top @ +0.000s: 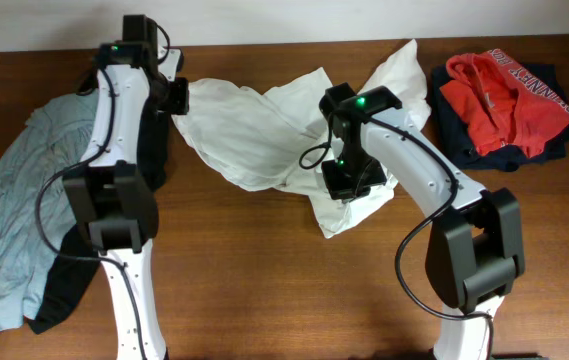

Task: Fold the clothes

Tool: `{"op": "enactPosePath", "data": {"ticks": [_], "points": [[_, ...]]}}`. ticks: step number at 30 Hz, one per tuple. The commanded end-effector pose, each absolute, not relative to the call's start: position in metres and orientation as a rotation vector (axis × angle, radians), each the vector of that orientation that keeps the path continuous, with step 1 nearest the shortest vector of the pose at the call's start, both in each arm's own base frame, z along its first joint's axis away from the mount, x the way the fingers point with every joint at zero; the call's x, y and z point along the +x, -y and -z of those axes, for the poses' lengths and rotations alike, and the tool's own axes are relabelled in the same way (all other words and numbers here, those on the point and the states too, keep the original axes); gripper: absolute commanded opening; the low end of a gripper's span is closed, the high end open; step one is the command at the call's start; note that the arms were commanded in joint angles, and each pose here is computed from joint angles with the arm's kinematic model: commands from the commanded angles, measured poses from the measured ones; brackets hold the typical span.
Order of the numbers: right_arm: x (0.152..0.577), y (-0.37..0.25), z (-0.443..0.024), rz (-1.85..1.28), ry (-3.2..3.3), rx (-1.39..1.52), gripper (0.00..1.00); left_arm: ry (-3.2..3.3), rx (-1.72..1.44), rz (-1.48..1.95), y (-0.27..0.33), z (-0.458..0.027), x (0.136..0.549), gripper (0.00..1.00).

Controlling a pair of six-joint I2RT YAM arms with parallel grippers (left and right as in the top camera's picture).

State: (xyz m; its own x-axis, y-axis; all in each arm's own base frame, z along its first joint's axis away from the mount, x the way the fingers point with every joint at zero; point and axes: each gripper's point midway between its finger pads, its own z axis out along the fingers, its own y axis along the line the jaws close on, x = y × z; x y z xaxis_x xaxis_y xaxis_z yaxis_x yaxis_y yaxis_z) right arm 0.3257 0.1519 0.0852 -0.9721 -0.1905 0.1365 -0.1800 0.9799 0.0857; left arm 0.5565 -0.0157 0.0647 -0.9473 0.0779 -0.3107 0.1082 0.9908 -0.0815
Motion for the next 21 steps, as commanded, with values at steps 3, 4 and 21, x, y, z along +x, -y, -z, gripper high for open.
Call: {"op": "enactPosePath", "data": {"ticks": [3, 4, 21], "points": [[0.341, -0.129, -0.098, 0.152, 3.031, 0.201, 0.04, -2.779, -0.03, 0.168, 0.015, -0.046, 0.578, 0.44], [0.343, -0.125, -0.098, 0.154, 3.035, 0.184, 0.04, -2.773, -0.068, 0.174, 0.014, -0.045, 0.58, 0.44], [0.356, -0.109, -0.098, 0.17, 3.07, 0.139, 0.04, -2.736, -0.285, 0.037, -0.008, -0.026, 0.592, 0.44]]}}
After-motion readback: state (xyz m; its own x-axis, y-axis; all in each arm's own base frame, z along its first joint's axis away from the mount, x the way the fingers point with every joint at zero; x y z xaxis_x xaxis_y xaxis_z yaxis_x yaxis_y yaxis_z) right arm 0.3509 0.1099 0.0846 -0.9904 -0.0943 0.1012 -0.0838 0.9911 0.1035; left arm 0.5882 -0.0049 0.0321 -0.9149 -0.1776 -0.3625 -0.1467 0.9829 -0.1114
